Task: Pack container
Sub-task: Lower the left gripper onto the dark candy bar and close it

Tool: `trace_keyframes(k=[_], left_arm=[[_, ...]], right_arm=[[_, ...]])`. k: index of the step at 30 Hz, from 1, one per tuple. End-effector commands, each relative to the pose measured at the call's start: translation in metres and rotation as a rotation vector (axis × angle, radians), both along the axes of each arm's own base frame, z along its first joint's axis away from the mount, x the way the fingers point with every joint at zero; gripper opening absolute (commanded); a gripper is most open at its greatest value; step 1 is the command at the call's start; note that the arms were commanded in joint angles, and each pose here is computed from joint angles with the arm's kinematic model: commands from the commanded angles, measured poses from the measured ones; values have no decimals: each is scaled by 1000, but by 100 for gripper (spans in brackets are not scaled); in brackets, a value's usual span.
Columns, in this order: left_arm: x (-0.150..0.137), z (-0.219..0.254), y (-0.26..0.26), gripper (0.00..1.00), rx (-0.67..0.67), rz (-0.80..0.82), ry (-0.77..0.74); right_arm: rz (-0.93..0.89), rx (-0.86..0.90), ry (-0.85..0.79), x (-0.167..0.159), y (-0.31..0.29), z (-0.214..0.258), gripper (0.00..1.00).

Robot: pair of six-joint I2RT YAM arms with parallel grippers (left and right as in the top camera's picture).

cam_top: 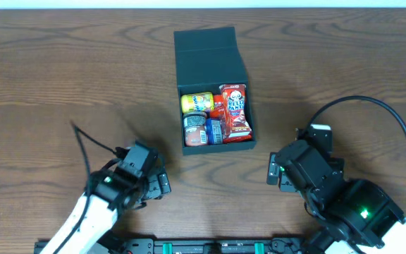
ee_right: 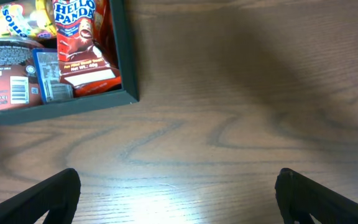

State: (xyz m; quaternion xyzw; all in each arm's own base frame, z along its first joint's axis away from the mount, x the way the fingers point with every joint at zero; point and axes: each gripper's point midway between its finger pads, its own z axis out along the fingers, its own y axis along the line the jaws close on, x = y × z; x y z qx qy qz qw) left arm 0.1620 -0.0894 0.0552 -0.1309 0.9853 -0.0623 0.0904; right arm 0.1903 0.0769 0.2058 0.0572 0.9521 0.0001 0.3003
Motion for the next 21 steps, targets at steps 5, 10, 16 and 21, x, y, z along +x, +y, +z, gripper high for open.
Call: trace_keyframes(k=[5,10,16,21], left_arm=[[6,-31,-5,95,27,7,70],[1,-47,-5,96,20,-1,90],[-2,-53,-4,90,21,-1,91],[1,-54,-4,72,18,0,77]], right_arm=[[-15,-5,-11,0,-2,0,99],[-15,-6,-12,0,-2,0,99],[-15,-6,-12,0,-2,0,99],[-15,-7,-11,0,-2,0,99]])
